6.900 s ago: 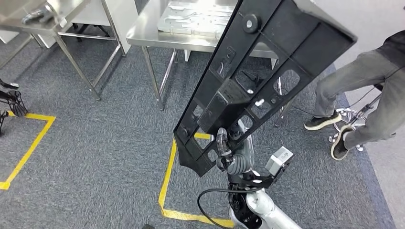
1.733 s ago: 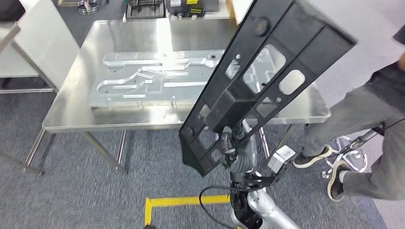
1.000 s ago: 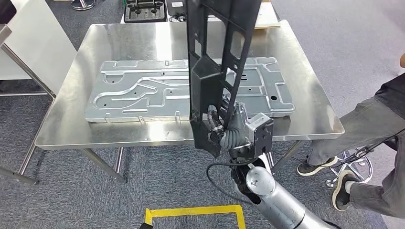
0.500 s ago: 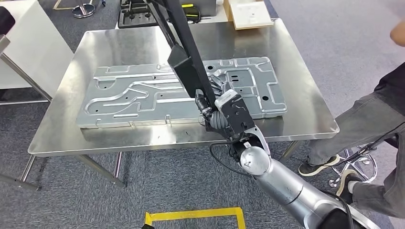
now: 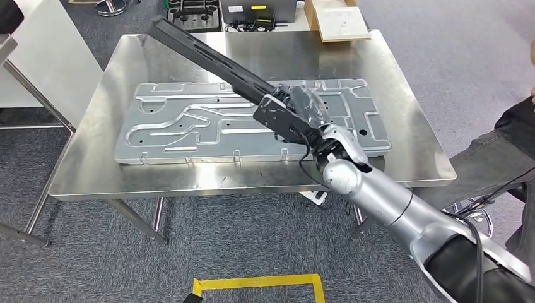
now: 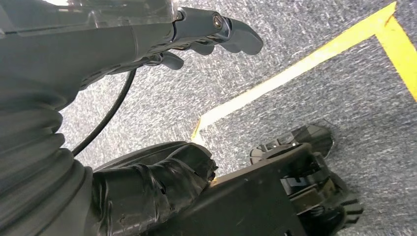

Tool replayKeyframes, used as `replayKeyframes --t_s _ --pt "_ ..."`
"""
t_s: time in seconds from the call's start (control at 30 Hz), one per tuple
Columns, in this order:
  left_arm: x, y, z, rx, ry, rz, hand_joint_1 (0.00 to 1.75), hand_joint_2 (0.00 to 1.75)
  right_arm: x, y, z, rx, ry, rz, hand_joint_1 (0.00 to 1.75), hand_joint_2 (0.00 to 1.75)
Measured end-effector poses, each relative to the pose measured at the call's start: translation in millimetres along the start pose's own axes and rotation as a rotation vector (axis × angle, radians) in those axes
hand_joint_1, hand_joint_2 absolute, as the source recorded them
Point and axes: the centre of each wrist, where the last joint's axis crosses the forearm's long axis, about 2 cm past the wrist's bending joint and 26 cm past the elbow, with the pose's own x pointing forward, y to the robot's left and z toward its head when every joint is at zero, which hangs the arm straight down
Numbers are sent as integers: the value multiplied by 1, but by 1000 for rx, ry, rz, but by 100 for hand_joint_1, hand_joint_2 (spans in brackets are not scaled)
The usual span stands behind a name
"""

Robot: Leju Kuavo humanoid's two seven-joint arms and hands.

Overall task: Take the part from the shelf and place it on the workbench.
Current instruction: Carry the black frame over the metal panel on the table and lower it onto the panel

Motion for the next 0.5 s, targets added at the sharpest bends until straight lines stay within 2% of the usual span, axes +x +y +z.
replayKeyframes --t_s 0.2,0.33,0.5 --pt "2 -1 0 -7 -14 -6 0 175 -37 -11 -5 60 170 298 175 175" --pt "4 -1 0 -6 -22 -4 0 175 -45 -20 -11 72 209 431 175 175" --pt "9 0 0 0 -35 2 0 175 -65 -19 -16 140 265 758 175 175"
